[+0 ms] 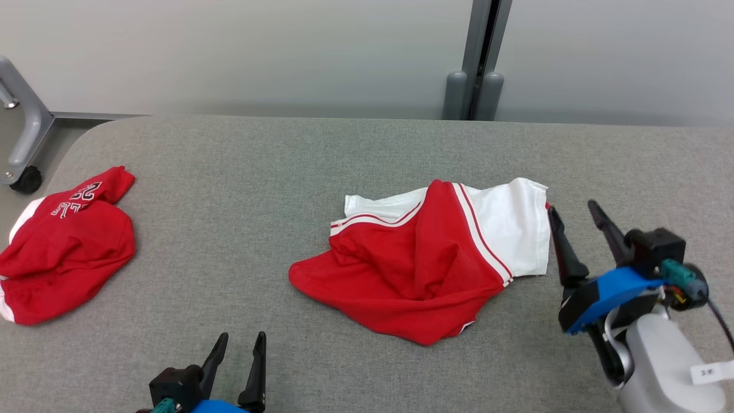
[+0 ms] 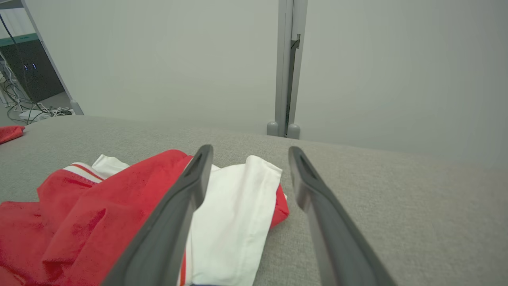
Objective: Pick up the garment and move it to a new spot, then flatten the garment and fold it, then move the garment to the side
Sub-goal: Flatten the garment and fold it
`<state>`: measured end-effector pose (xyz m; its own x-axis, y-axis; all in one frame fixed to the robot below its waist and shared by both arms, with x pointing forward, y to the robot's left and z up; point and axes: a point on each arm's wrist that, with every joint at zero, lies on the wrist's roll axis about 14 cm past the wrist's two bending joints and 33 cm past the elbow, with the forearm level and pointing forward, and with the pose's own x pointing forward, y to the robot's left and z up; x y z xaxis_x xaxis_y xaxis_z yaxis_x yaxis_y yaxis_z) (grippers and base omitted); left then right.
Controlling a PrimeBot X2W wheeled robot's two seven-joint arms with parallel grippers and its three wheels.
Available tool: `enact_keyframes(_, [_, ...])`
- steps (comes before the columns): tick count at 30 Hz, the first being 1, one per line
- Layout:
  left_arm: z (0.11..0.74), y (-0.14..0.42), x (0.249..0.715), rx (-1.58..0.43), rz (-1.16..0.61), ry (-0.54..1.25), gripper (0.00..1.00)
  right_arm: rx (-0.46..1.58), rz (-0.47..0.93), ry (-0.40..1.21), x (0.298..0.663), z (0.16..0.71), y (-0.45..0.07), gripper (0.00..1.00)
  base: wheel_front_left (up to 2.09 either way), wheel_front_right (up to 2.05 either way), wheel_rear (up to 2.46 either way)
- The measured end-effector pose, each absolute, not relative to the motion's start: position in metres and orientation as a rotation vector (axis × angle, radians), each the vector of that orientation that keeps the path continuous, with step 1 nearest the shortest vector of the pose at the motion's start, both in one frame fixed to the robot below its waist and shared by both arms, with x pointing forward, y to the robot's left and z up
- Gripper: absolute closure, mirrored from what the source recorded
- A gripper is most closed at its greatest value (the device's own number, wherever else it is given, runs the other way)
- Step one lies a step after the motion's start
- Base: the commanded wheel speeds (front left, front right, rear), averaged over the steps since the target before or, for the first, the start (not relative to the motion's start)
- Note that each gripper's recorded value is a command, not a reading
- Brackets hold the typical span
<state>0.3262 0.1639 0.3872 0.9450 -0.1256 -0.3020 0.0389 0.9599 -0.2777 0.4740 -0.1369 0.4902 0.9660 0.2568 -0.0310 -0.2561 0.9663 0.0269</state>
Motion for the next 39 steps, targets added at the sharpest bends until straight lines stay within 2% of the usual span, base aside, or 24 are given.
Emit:
enact_keyframes(8, [0.389, 0.159, 0.33, -0.271, -0.102, 0.319, 0.0, 0.081, 0.244, 0.219, 0.441, 0.425, -0.122, 0.0, 0.0, 0.0, 0.0])
enact_keyframes(18, [0.381, 0.17, 0.33, -0.263, -0.078, 0.347, 0.0, 0.113, 0.169, 0.29, 0.455, 0.4, -0.129, 0.0, 0.0, 0.0, 0.0])
enact_keyframes(23, [0.378, 0.173, 0.332, -0.264, -0.071, 0.356, 0.0, 0.114, 0.177, 0.339, 0.458, 0.384, -0.121, 0.0, 0.0, 0.0, 0.0])
enact_keyframes(24, [0.378, 0.173, 0.334, -0.263, -0.071, 0.356, 0.0, 0.119, 0.175, 0.342, 0.459, 0.383, -0.12, 0.07, 0.0, 0.0, 0.0])
enact_keyframes(25, [0.378, 0.173, 0.336, -0.261, -0.073, 0.355, 0.0, 0.125, 0.17, 0.345, 0.46, 0.382, -0.12, 0.44, 0.0, 0.0, 0.0])
enact_keyframes(26, [0.379, 0.174, 0.337, -0.262, -0.072, 0.353, 0.0, 0.128, 0.167, 0.348, 0.461, 0.381, -0.121, 0.55, 0.0, 0.0, 0.0])
enact_keyframes(28, [0.378, 0.174, 0.338, -0.264, -0.071, 0.357, 0.0, 0.131, 0.164, 0.355, 0.462, 0.378, -0.121, 0.68, 0.0, 0.0, 0.0])
enact_keyframes(29, [0.377, 0.174, 0.338, -0.265, -0.072, 0.359, 0.0, 0.13, 0.165, 0.362, 0.462, 0.376, -0.121, 0.96, 0.0, 0.0, 0.0])
enact_keyframes(30, [0.376, 0.174, 0.339, -0.263, -0.073, 0.361, 0.0, 0.132, 0.169, 0.365, 0.462, 0.375, -0.119, 1.0, 0.0, 0.0, 0.0])
enact_keyframes(34, [0.379, 0.173, 0.344, -0.258, -0.081, 0.352, 0.0, 0.151, 0.174, 0.333, 0.467, 0.385, -0.116, 1.0, 0.0, 0.0, 0.0])
enact_keyframes(39, [0.385, 0.17, 0.349, -0.258, -0.096, 0.33, 0.0, 0.158, 0.165, 0.179, 0.483, 0.431, -0.122, 1.0, 0.0, 0.0, 0.0])
